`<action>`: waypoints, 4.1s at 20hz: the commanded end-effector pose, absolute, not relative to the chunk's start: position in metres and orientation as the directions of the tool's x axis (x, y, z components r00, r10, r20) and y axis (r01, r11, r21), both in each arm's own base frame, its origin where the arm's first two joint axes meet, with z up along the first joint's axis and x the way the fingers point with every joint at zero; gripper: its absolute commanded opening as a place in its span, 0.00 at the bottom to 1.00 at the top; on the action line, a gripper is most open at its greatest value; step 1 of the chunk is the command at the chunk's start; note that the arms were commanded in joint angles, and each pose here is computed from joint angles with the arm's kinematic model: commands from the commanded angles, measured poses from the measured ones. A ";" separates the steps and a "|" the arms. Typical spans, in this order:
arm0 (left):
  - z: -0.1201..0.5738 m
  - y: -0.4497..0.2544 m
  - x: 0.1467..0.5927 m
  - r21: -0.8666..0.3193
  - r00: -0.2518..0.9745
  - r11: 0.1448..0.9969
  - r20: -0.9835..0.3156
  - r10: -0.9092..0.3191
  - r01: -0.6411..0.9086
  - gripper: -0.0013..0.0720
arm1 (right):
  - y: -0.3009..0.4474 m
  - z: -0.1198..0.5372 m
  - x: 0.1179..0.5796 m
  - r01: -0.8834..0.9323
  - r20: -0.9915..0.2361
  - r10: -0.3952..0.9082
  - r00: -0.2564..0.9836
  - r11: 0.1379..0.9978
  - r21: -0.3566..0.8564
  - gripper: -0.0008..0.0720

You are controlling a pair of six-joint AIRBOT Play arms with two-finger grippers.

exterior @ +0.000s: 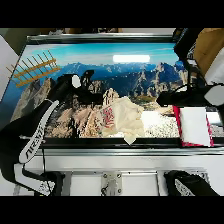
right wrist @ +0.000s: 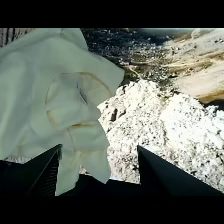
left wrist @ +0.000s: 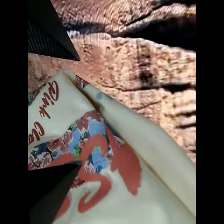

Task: Fold the clothes and pants, and hang the long-sleeved shirts on hangers.

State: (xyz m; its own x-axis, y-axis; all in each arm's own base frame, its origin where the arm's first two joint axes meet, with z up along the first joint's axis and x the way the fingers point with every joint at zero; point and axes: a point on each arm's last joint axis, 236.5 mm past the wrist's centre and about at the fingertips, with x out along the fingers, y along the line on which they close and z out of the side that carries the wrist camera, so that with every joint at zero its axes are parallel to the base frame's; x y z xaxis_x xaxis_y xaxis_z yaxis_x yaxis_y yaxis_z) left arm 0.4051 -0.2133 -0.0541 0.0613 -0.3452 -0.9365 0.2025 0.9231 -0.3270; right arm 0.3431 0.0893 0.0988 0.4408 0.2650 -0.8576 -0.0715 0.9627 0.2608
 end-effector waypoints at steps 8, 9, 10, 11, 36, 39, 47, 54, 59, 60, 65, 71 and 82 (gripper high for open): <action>-0.107 -0.229 0.362 -0.458 -0.218 0.863 -0.883 -0.415 0.212 0.99 | 0.079 -0.038 0.316 0.142 -0.897 0.428 0.110 0.886 0.441 0.71; -0.108 -0.233 0.363 -0.455 -0.209 0.862 -0.886 -0.414 0.223 0.99 | 0.079 -0.050 0.312 0.158 -0.899 0.428 0.089 0.885 0.437 0.71; -0.109 -0.237 0.365 -0.453 -0.196 0.861 -0.889 -0.415 0.231 0.98 | 0.084 -0.061 0.309 0.172 -0.897 0.437 0.072 0.880 0.443 0.71; -0.109 -0.239 0.367 -0.452 -0.185 0.861 -0.890 -0.417 0.233 0.79 | 0.090 -0.071 0.307 0.182 -0.892 0.448 0.061 0.874 0.451 0.71; 0.299 -0.182 0.323 -0.363 0.621 0.802 -0.507 -0.597 0.474 0.03 | 0.152 0.285 0.334 -0.343 -0.538 0.577 0.615 0.809 0.477 0.03; 0.301 -0.198 0.284 -0.397 0.609 0.763 -0.459 -0.647 0.511 0.03 | 0.154 0.298 0.323 -0.336 -0.510 0.580 0.635 0.802 0.493 0.03; 0.103 -0.227 0.248 -0.483 0.269 0.787 -0.757 -0.595 0.383 0.98 | 0.149 0.124 0.320 -0.176 -0.803 0.462 0.378 0.887 0.428 0.03; 0.009 -0.154 0.323 -0.465 0.229 0.885 -0.858 -0.460 0.036 0.96 | 0.125 0.038 0.305 -0.097 -0.913 0.345 0.216 0.938 0.332 0.03; -0.057 -0.100 0.328 -0.436 0.086 0.888 -0.900 -0.428 -0.145 0.96 | 0.110 0.033 0.307 -0.103 -0.934 0.280 0.222 0.959 0.263 0.04; -0.069 -0.100 0.325 -0.431 0.052 0.890 -0.902 -0.428 -0.150 0.96 | 0.110 0.033 0.307 -0.103 -0.934 0.280 0.222 0.959 0.263 0.03; -0.113 -0.121 0.309 -0.408 -0.087 0.902 -0.903 -0.422 -0.140 0.96 | 0.110 0.033 0.307 -0.100 -0.934 0.280 0.222 0.959 0.264 0.03; -0.127 -0.146 0.306 -0.401 -0.103 0.912 -0.907 -0.409 -0.085 0.84 | 0.111 0.033 0.307 -0.100 -0.933 0.283 0.221 0.959 0.267 0.04; -0.020 -0.075 0.368 -0.386 0.302 0.919 -0.888 -0.347 -0.080 0.03 | 0.080 -0.010 0.223 0.047 -0.978 0.190 0.083 0.980 0.194 0.05</action>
State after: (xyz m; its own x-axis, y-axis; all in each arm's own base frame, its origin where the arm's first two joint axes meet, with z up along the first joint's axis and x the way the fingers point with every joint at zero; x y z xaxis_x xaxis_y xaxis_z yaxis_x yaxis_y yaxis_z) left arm 0.3636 -0.0952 -0.0427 0.2253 -0.3712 -0.9008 -0.0663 0.9166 -0.3943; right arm 0.2550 0.0881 0.0137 0.1414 0.2120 -0.9670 -0.0447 0.9772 0.2078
